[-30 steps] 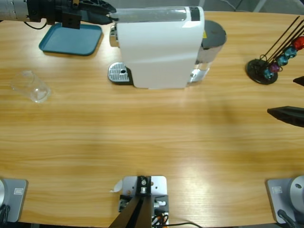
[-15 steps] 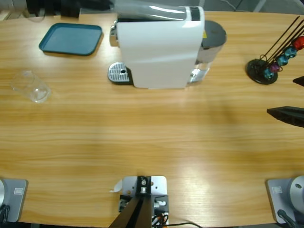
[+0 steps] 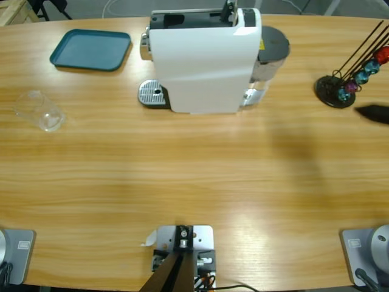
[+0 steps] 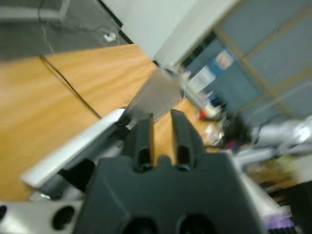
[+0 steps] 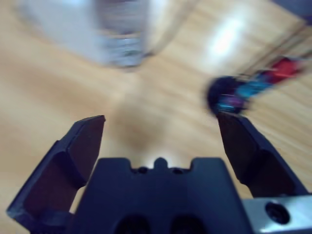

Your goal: Pour coffee

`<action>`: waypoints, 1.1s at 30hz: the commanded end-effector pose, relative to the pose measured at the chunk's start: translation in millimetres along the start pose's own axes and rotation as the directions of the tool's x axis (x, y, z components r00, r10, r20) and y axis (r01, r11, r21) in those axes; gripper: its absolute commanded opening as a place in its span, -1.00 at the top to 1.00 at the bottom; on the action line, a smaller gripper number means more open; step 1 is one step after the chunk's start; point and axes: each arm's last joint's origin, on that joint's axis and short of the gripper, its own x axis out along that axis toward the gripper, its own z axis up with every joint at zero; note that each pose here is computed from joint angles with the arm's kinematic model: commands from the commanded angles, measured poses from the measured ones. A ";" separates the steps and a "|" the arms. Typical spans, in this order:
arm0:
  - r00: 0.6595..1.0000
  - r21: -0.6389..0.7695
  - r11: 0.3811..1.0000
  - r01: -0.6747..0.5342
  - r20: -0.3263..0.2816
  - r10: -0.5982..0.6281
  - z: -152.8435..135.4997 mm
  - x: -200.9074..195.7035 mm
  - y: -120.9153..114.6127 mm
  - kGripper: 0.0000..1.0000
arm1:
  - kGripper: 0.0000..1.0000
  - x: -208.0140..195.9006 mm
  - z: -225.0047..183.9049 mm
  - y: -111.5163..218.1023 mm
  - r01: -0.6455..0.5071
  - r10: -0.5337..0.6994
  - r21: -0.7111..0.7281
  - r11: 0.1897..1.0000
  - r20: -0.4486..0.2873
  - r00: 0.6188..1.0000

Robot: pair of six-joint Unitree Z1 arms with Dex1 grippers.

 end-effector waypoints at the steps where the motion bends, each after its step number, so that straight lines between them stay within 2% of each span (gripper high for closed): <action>1: 0.904 0.641 0.729 -0.239 -0.127 0.408 -42.4 -21.4 -20.0 -0.88 | -1.00 32.8 4.6 -11.6 0.316 -0.314 0.050 0.947 -0.047 0.948; 2: 0.879 0.683 0.691 -0.235 -0.154 0.451 -48.5 -28.8 -19.2 -0.93 | -0.95 36.2 4.8 -14.6 0.331 -0.328 0.067 0.941 -0.056 0.943; 4: 0.843 0.712 0.661 -0.235 -0.189 0.504 -61.3 -45.2 -19.7 -0.98 | -0.81 39.6 2.8 -21.1 0.351 -0.346 0.107 0.930 -0.065 0.936; 5: 0.834 0.715 0.658 -0.235 -0.199 0.514 -70.9 -55.8 -20.8 -1.00 | -0.70 42.9 0.3 -25.5 0.362 -0.355 0.135 0.922 -0.073 0.932; 9: 0.813 0.689 0.680 -0.252 -0.230 0.535 -102.8 -87.0 -22.3 -1.00 | -0.70 57.2 -14.3 -35.2 0.325 -0.314 0.232 0.917 -0.085 0.946; 15: 0.821 0.641 0.709 -0.294 -0.211 0.531 -116.0 -111.7 -29.8 -1.00 | -0.47 72.3 -28.7 -39.6 0.248 -0.260 0.332 0.910 -0.007 0.965; 21: 0.830 0.612 0.727 -0.311 -0.197 0.521 -112.6 -113.1 -32.6 -1.00 | -0.35 84.5 -28.7 -44.2 0.248 -0.291 0.377 0.892 0.060 0.955; 24: 0.841 0.596 0.733 -0.327 -0.170 0.514 -103.3 -113.0 -36.7 -1.00 | -0.32 96.5 -29.6 -47.2 0.254 -0.304 0.405 0.878 0.063 0.951; 25: 0.842 0.595 0.734 -0.326 -0.170 0.512 -101.9 -111.7 -36.7 -1.00 | -0.22 100.8 -29.3 -48.6 0.254 -0.306 0.414 0.874 0.063 0.950; 26: 0.842 0.594 0.736 -0.326 -0.171 0.512 -101.5 -110.7 -36.4 -1.00 | -0.20 104.2 -28.7 -49.9 0.251 -0.305 0.423 0.871 0.065 0.950; 33: 0.836 0.588 0.741 -0.324 -0.188 0.515 -104.5 -107.2 -33.1 -1.00 | -0.17 109.4 -29.1 -55.1 0.270 -0.324 0.439 0.857 0.052 0.945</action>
